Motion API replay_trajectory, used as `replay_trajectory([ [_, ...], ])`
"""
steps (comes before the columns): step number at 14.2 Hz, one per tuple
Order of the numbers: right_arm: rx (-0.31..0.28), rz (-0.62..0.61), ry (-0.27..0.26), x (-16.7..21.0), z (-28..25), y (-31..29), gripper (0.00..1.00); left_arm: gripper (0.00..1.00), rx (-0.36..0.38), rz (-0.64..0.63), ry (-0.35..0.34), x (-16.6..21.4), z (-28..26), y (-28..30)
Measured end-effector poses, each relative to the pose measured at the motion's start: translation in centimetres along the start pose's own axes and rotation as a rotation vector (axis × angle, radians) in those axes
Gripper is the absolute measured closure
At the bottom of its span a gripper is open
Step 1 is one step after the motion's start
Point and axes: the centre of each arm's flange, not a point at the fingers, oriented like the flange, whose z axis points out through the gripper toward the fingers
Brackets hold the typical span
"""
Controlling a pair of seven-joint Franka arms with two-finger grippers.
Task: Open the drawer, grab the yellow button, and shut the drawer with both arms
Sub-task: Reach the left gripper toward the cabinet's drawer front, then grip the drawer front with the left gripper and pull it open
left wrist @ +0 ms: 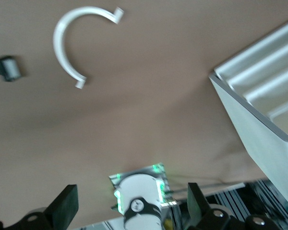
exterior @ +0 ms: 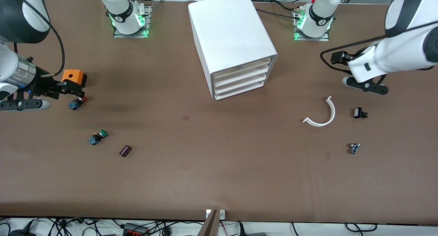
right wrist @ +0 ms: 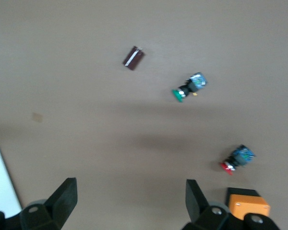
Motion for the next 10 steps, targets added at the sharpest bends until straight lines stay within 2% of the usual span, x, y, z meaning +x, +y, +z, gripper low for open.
replay_trajectory([
  [1, 0.014, -0.004, -0.005, 0.1, 0.4, -0.5, 0.00, 0.00, -0.078, 0.044, -0.032, 1.2, 1.3, 0.5],
  [2, 0.017, -0.016, -0.011, 0.4, 1.0, -1.4, 0.00, 0.00, -0.205, 0.108, -0.055, 3.0, 3.0, 1.0],
  [5, 0.014, -0.055, -0.032, 0.7, 2.3, -3.7, 0.00, 0.00, -0.505, 0.238, -0.055, 6.5, 6.1, 1.0],
  [7, 0.014, -0.079, -0.037, 0.7, 2.7, -5.3, 0.00, 0.00, -0.706, 0.299, -0.014, 8.2, 8.3, 1.1],
  [8, 0.016, -0.090, -0.032, 0.7, 2.6, -6.0, 0.00, 0.00, -0.792, 0.330, 0.029, 8.9, 9.8, 1.3],
  [10, 0.018, -0.100, -0.022, 0.8, 2.2, -6.6, 0.00, 0.00, -0.915, 0.389, 0.137, 10.1, 12.8, 1.6],
])
